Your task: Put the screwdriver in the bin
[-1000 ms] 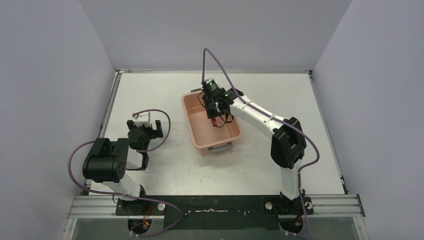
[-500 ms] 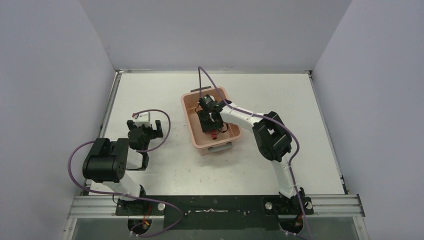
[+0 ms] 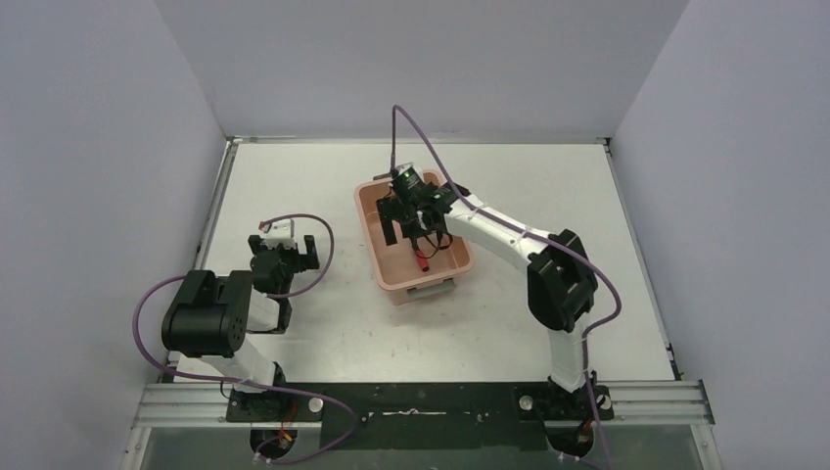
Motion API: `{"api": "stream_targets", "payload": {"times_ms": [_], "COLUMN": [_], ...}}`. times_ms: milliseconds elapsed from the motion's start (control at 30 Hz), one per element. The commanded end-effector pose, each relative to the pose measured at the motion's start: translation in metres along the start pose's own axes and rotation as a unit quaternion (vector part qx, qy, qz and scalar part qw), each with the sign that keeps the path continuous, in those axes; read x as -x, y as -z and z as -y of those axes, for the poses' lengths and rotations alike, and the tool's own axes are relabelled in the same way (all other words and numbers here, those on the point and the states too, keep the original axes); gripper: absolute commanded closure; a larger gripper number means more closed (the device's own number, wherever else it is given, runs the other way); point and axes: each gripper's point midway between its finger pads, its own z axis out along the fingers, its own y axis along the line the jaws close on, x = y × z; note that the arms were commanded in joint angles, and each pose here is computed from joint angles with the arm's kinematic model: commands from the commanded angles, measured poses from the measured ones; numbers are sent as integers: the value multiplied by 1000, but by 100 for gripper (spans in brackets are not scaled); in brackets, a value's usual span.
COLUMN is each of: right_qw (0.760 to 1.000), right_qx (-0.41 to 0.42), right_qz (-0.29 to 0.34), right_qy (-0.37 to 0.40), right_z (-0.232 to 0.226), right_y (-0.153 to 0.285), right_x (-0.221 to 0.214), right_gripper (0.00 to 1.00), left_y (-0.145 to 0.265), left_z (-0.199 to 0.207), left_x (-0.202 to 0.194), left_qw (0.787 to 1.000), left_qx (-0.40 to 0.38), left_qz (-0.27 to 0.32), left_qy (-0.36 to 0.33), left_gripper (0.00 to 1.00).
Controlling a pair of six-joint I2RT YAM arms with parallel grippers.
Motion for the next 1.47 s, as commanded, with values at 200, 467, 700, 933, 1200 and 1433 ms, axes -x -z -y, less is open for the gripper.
{"api": "stream_targets", "payload": {"times_ms": [200, 467, 700, 933, 1200, 1433], "right_qw": [985, 951, 904, 873, 836, 836], "right_qx": [-4, -93, -187, -239, -276, -269], "right_qz": [174, 276, 341, 379, 429, 434], "right_qy": [-7, -100, -176, -190, -203, -201], "right_z": [17, 132, 244, 309, 334, 334], "right_y": [132, 179, 183, 148, 118, 102], "right_x": [83, 86, 36, -35, -102, -116], "right_gripper": [0, 0, 0, 0, 0, 0], "left_y": [-4, -4, -3, -3, -3, -3], "left_z": [2, 2, 2, 2, 2, 2], "left_x": [18, 19, 19, 18, 19, 19], "left_qw": [999, 999, 999, 999, 999, 999], "left_qx": [-5, -5, -4, -4, -4, -4], "left_qz": [32, 33, 33, 32, 33, 33], "left_qy": [1, 1, 1, 1, 1, 1], "left_gripper": [3, 3, 3, 3, 3, 3]}}
